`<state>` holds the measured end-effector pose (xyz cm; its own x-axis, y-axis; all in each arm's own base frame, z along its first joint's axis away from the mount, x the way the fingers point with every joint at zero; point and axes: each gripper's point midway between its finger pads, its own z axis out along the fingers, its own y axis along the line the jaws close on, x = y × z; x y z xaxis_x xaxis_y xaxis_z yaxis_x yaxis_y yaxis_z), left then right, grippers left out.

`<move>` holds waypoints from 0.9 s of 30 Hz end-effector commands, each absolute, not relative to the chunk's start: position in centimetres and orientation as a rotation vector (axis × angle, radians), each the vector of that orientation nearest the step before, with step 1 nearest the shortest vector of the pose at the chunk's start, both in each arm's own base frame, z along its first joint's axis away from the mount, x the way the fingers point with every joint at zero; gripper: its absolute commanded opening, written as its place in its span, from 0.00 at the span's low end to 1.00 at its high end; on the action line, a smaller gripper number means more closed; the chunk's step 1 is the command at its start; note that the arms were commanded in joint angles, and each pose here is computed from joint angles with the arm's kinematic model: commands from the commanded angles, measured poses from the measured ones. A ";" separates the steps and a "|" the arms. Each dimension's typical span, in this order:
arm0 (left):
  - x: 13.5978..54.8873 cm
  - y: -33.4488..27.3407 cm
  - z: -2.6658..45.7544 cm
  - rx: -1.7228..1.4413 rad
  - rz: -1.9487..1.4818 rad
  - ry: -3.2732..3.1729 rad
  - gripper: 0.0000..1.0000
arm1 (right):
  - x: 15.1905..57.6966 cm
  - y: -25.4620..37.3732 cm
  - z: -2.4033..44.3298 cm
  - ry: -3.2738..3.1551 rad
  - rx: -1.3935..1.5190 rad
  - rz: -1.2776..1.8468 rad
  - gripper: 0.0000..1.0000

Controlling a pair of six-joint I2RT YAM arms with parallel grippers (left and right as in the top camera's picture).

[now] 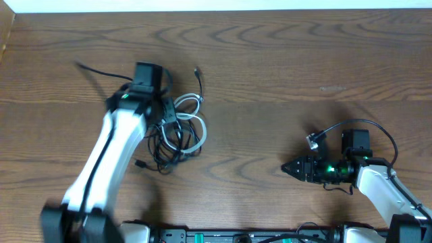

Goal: Untangle cables
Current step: 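Lower the cable bundle onto the table with the left gripper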

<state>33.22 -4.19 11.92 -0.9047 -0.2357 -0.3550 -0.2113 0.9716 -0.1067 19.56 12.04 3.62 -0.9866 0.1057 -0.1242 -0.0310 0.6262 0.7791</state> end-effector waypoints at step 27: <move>28.1 -3.0 12.6 -0.614 -0.033 2.849 0.50 | 19.7 18.5 5.4 2.602 -0.305 1.273 0.53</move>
